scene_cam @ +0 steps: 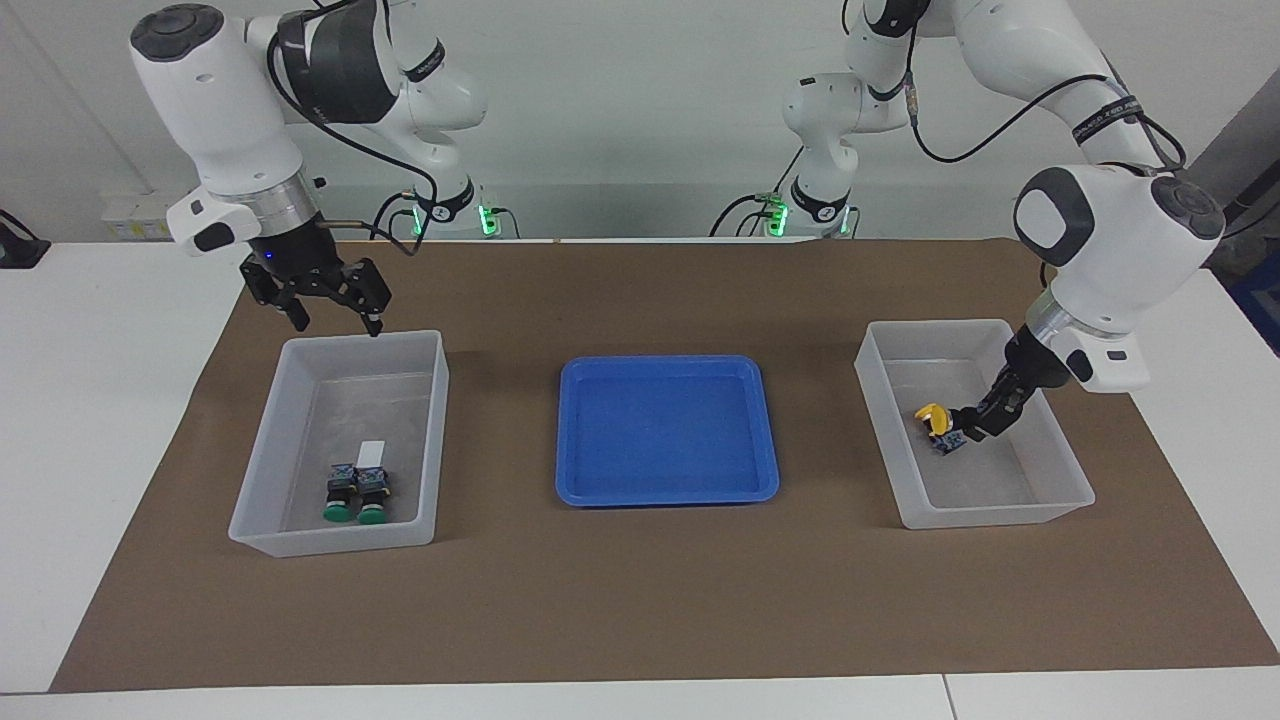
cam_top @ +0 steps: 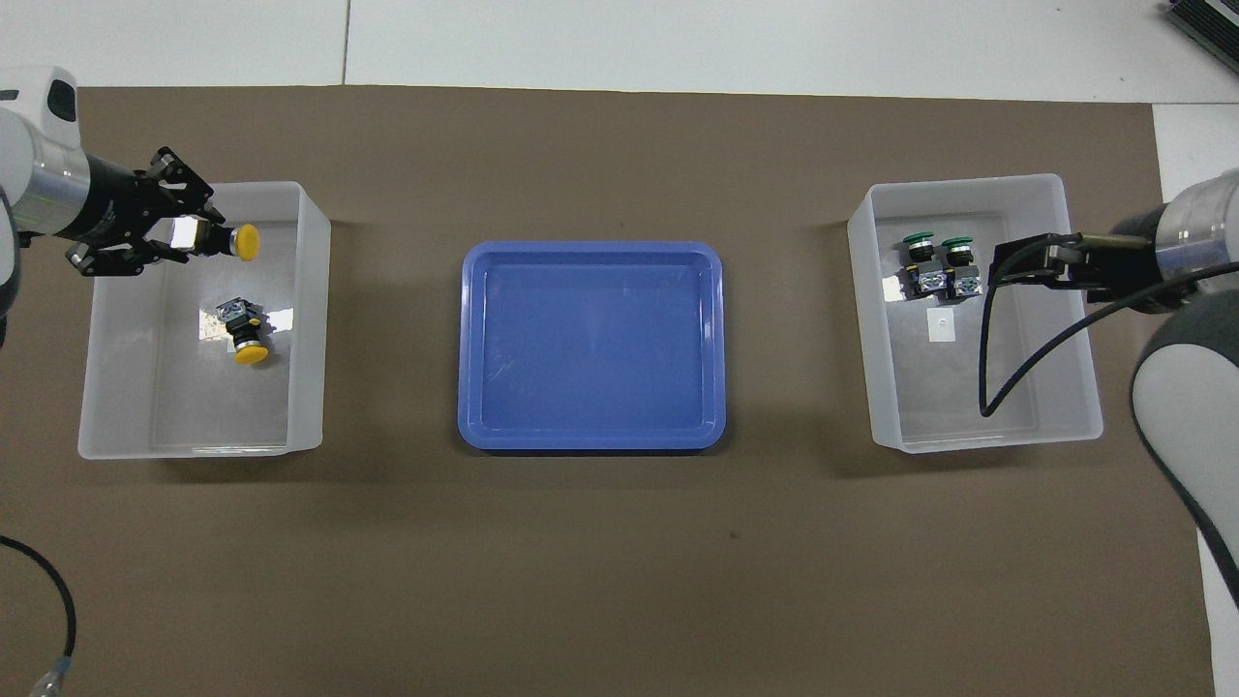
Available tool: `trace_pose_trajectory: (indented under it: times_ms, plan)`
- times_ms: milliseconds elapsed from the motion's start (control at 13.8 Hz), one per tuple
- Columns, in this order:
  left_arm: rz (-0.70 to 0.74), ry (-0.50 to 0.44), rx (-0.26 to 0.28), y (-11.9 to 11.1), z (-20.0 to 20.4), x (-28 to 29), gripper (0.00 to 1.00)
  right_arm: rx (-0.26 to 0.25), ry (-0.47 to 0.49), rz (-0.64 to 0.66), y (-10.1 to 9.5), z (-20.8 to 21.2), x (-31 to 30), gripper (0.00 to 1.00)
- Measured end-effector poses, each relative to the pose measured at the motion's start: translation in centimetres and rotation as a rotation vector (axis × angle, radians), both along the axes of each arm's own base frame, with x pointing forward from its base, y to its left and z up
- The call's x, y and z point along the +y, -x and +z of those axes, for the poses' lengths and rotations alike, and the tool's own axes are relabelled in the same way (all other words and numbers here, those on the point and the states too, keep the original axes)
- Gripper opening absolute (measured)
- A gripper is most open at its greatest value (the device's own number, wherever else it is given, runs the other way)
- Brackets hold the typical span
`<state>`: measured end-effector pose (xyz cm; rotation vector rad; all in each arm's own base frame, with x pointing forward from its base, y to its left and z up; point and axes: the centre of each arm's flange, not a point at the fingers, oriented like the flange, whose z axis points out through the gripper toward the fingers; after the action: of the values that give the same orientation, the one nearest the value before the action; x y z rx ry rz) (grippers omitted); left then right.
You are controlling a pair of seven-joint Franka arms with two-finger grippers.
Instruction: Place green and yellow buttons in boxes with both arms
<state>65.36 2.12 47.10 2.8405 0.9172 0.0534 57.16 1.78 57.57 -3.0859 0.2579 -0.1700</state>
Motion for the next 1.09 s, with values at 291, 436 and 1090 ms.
trace_pose_trajectory:
  times_ms: [291, 436, 1090]
  plan:
    - [-0.294, 0.0, -0.015, 1.6, -1.8, 5.4, 0.56, 0.019, 0.001, 0.002, 0.2, 0.1, 0.1, 1.0]
    - [-0.38, -0.012, -0.03, 2.6, -3.3, 6.4, 0.56, 0.02, 0.001, 0.002, 0.2, 0.1, 0.1, 1.0]
    - [-0.567, -0.169, -0.046, 5.0, -6.2, 7.7, 0.7, 0.02, 0.001, 0.013, 0.2, 0.1, 0.7, 1.0]
